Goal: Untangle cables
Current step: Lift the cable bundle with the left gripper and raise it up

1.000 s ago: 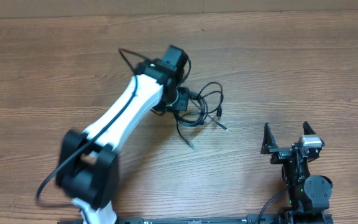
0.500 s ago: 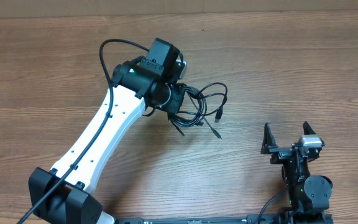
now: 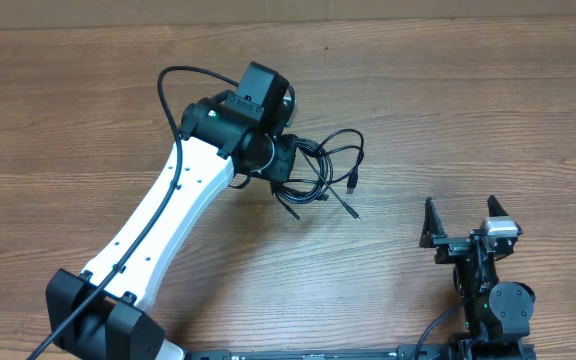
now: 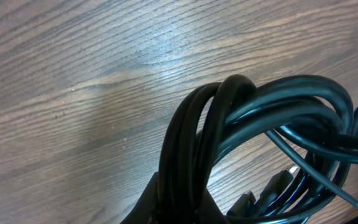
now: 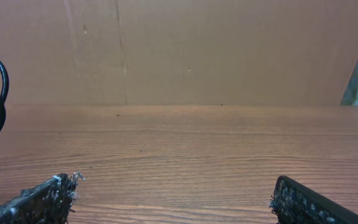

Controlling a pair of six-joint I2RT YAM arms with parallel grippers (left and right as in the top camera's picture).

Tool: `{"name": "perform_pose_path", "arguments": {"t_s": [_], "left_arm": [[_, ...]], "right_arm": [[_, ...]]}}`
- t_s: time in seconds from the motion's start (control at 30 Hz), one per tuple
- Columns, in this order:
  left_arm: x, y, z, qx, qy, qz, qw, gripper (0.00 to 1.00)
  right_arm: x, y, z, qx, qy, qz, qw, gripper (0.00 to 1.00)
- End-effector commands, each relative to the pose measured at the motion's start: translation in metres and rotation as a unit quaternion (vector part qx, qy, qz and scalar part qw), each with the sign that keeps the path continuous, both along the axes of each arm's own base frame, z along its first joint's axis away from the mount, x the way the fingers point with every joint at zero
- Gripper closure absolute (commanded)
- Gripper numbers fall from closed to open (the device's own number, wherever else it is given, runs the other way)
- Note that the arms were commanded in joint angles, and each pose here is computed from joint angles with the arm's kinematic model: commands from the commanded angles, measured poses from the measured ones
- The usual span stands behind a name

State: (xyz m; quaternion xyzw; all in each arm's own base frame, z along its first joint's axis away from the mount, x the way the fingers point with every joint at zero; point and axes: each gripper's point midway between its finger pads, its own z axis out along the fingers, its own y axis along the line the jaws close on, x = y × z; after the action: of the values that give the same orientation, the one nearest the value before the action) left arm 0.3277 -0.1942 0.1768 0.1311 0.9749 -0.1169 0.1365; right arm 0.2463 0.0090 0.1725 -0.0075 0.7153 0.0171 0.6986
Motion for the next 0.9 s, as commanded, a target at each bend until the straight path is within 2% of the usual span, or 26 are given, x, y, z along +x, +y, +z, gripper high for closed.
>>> {"name": "perform_pose_path", "arguments": {"t_s": [0.0, 0.1, 0.33, 0.43, 0.53, 0.6, 0.67, 0.8, 0.87], "left_arm": [[0.001, -0.001, 0.012, -0.018, -0.006, 0.028, 0.999, 0.96], [0.000, 0.000, 0.011, -0.021, 0.002, 0.046, 0.999, 0.96], [-0.001, 0.000, 0.011, -0.047, 0.034, 0.151, 0.987, 0.96], [0.000, 0.000, 0.011, -0.062, 0.048, 0.203, 0.976, 0.96], [-0.003, 0.001, 0.010, -0.079, 0.079, 0.288, 0.951, 0.96], [-0.007, 0.003, 0.009, -0.088, 0.101, 0.347, 0.928, 0.96], [-0.007, 0.003, 0.008, -0.098, 0.115, 0.390, 0.908, 0.96], [-0.012, -0.006, 0.010, -0.127, 0.154, 0.436, 0.878, 0.96], [-0.015, -0.012, 0.012, -0.143, 0.177, 0.455, 0.861, 0.96]], "right_arm": [[0.000, 0.001, -0.003, 0.001, -0.001, 0.002, 1.000, 0.00], [0.000, 0.001, -0.003, 0.001, -0.001, 0.002, 1.000, 0.00], [0.000, 0.001, -0.003, 0.001, -0.001, 0.002, 1.000, 0.00], [-0.001, 0.014, -0.002, 0.005, -0.001, 0.041, 0.999, 0.00], [-0.005, 0.037, 0.001, 0.090, 0.005, 0.106, 0.990, 0.00], [-0.012, 0.059, 0.004, 0.200, 0.028, 0.168, 0.965, 0.00], [-0.024, 0.082, 0.004, 0.305, 0.075, 0.233, 0.920, 0.00], [-0.043, 0.109, 0.005, 0.414, 0.151, 0.301, 0.846, 0.00], [-0.044, 0.109, 0.006, 0.453, 0.165, 0.295, 0.824, 0.00]]}}
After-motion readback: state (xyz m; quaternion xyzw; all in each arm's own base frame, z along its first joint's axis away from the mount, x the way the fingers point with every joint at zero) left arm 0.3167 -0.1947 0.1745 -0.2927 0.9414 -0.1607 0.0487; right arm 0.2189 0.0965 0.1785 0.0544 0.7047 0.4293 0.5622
